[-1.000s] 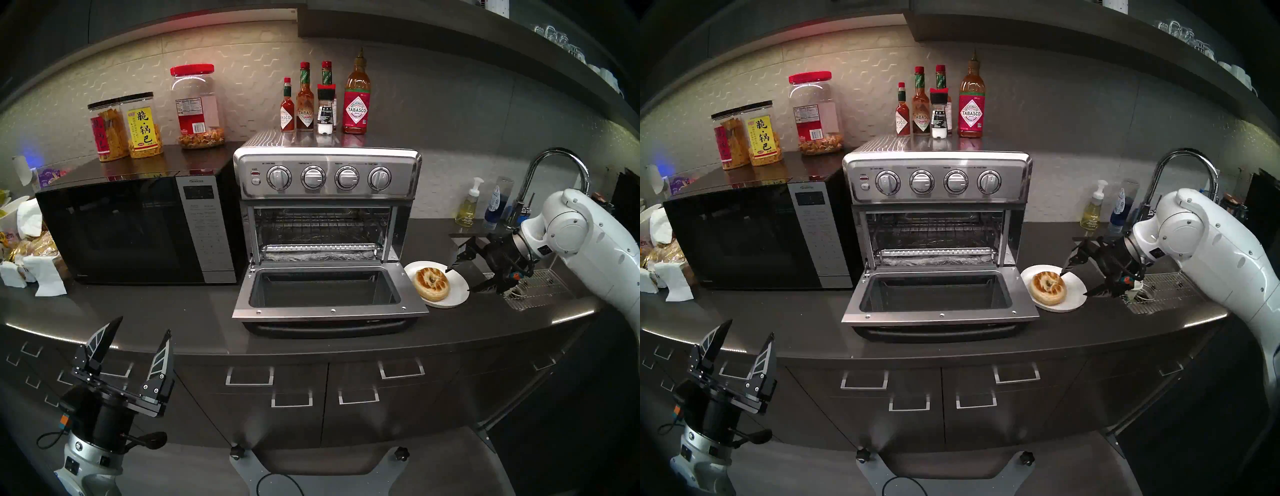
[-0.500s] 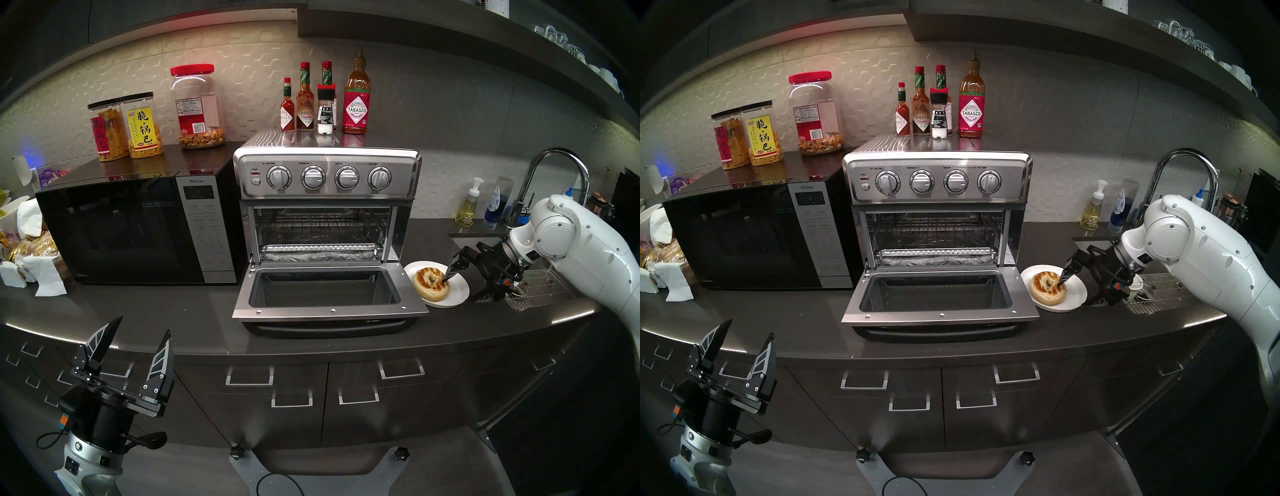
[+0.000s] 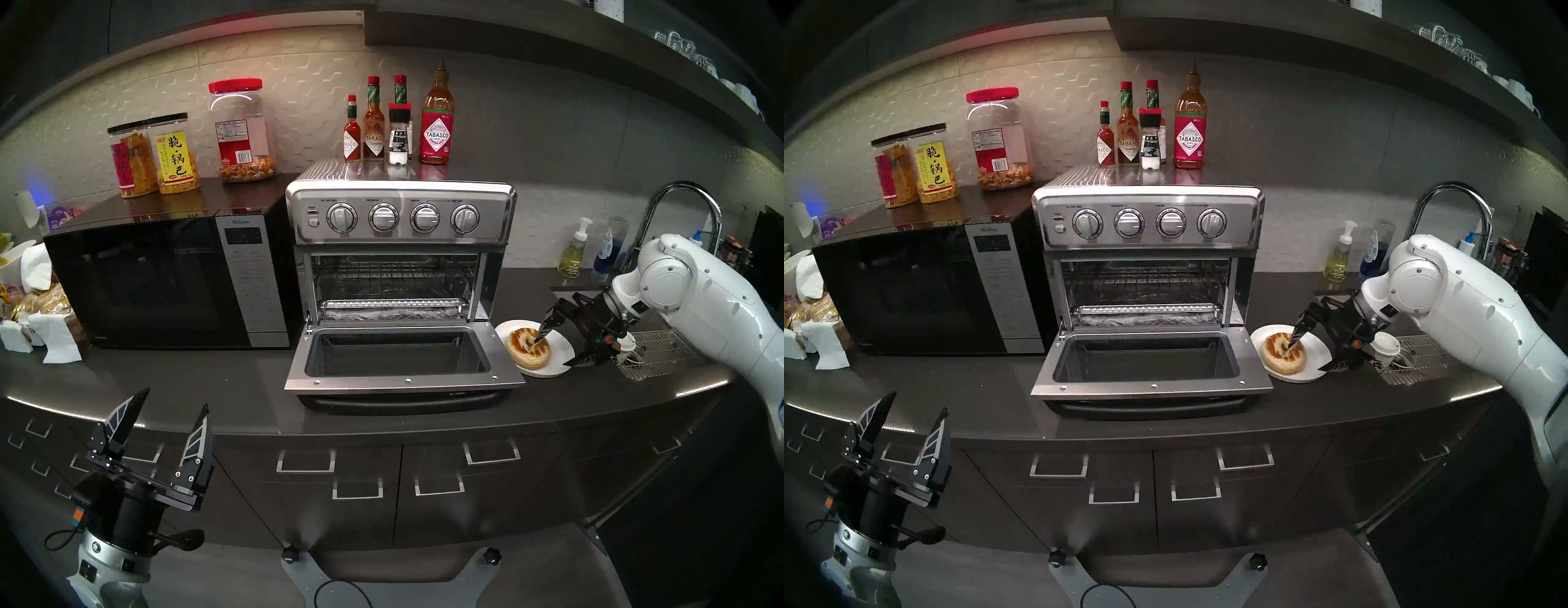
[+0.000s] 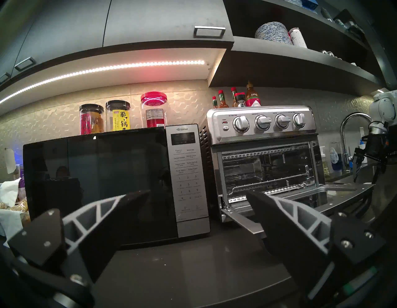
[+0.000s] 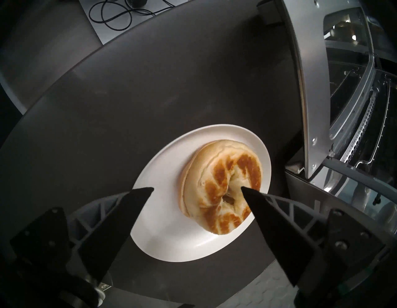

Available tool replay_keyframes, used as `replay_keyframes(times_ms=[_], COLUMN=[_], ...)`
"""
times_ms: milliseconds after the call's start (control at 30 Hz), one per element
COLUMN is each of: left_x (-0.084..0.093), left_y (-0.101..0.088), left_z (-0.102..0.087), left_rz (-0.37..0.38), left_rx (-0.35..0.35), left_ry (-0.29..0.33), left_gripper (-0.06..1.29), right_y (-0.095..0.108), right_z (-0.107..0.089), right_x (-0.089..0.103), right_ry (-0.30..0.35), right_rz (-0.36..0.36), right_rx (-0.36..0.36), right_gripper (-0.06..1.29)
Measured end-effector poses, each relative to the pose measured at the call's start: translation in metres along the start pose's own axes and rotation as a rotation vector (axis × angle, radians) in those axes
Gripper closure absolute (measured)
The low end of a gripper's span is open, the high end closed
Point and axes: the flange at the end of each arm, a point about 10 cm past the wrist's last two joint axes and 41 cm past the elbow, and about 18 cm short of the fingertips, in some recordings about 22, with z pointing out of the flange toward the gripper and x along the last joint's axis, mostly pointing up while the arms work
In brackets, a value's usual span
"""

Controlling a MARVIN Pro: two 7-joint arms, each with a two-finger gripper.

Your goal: Open the oven and place the bagel inside on the rack

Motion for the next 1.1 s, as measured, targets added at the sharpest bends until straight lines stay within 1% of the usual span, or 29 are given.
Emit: replay_keyframes(times_ms=[233, 500, 867, 1100], left_x=[0.000, 0.000, 0.000, 0.000], left_y=[0.000, 0.000, 0.000, 0.000], left_z=[0.000, 0.000, 0.000, 0.000], left_rz=[0.000, 0.000, 0.000, 0.000], left_rx=[0.000, 0.001, 0.001, 0.001], left_ry=[0.000, 0.000, 0.000, 0.000], left_gripper=[-0.04, -0.04, -0.04, -0.04], right_y=[0.004, 0.003, 0.003, 0.006], right_z=[0.008, 0.018, 0.024, 0.029], right_x=[-0.001, -0.005, -0.013, -0.015], right_ry=[0.008, 0.006, -0.011, -0.015], right_rz=[0.007, 0.015, 0.025, 0.030], right_rx=[0.017, 0.050, 0.071, 0.078], right_gripper=[0.03, 0.03, 0.03, 0.02])
